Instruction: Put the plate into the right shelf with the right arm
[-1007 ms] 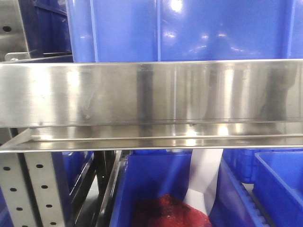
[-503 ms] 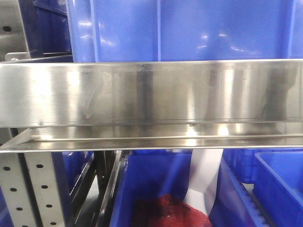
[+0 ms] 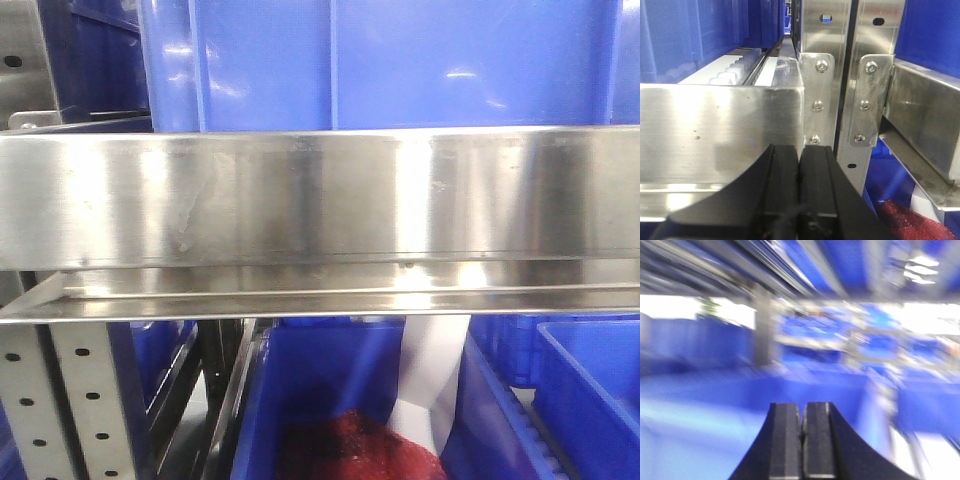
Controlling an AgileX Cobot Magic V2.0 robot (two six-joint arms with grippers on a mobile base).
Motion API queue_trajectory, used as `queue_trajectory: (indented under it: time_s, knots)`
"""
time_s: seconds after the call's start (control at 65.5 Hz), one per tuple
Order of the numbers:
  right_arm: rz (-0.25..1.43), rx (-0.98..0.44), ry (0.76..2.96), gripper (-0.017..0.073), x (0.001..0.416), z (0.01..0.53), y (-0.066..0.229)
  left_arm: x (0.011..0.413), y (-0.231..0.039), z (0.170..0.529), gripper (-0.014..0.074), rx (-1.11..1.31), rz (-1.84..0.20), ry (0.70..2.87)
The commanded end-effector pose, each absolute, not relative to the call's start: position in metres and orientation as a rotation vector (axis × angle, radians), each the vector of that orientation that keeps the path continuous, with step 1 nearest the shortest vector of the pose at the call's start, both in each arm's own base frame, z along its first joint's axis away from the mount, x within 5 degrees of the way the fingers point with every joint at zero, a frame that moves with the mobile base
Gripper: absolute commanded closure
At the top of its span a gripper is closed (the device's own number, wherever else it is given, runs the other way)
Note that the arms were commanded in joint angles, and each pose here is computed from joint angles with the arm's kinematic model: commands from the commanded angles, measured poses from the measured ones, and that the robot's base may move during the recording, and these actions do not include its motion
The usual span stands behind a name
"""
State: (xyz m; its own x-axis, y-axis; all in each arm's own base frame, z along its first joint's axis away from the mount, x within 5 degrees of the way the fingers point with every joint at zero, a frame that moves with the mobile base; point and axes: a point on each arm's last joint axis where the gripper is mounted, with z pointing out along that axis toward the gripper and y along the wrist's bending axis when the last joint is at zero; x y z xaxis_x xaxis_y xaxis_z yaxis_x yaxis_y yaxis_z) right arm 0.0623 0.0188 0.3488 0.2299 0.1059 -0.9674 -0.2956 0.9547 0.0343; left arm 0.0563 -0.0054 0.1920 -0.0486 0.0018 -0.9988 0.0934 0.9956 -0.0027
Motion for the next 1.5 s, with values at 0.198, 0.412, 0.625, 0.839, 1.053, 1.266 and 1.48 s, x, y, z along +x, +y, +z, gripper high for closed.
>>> queue_trajectory:
  time_s: [0.198, 0.412, 0.625, 0.839, 1.053, 1.266, 1.48]
  knots:
    - [0.164, -0.069, 1.364, 0.0503, 0.055, 0.301, 0.008, 0.056, -0.005, 0.198, 0.0640, 0.066, -0.084, 1.534]
    - [0.151, -0.033, 1.434, 0.0503, 0.054, 0.262, 0.006, 0.056, -0.005, 0.198, 0.0640, 0.066, -0.084, 1.534]
    - [0.142, -0.021, 1.429, 0.0503, 0.054, 0.229, 0.005, 0.056, -0.005, 0.198, 0.0640, 0.066, -0.084, 1.534]
    - [0.080, 0.035, 1.443, 0.0503, 0.055, 0.223, 0.001, 0.056, -0.005, 0.198, 0.0640, 0.066, -0.084, 1.534]
    - [0.034, 0.062, 1.420, 0.0503, 0.053, 0.222, -0.001, 0.056, -0.005, 0.198, 0.0640, 0.066, -0.084, 1.534]
    - [0.035, 0.065, 1.438, 0.0503, 0.055, 0.212, -0.001, 0.056, -0.005, 0.198, 0.0640, 0.066, -0.084, 1.534]
    - [0.076, 0.102, 1.404, 0.0503, 0.054, 0.214, -0.002, 0.056, -0.005, 0.198, 0.0640, 0.066, -0.084, 1.534]
